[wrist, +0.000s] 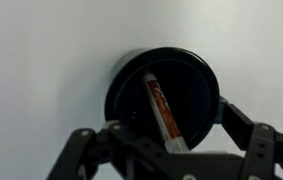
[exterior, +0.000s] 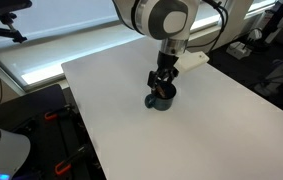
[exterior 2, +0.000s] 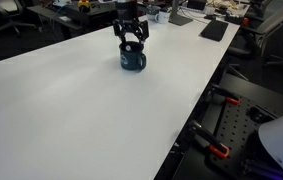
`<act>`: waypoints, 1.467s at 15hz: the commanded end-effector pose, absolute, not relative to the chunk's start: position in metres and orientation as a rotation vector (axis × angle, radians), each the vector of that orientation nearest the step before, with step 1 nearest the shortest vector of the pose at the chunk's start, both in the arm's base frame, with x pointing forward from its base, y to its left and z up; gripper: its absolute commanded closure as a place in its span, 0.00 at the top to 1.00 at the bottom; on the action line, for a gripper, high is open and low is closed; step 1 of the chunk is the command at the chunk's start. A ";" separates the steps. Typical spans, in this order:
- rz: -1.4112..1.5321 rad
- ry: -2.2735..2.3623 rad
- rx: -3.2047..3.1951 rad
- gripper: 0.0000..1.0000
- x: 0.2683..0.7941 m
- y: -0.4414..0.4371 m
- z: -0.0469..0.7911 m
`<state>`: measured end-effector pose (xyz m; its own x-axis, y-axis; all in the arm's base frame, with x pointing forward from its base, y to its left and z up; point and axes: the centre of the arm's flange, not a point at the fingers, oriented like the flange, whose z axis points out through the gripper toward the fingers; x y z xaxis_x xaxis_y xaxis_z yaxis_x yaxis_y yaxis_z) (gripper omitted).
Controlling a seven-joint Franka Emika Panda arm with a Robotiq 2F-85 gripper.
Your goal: Remove the marker from the mug.
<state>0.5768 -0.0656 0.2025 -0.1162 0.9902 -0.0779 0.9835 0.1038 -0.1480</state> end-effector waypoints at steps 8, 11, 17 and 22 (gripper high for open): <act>0.274 -2.348 -1.998 0.75 0.578 -0.066 0.205; 0.261 -2.353 -1.984 0.69 0.576 -0.067 0.209; 0.231 -2.381 -1.982 0.72 0.571 -0.066 0.218; 0.222 -2.395 -1.978 0.46 0.570 -0.065 0.219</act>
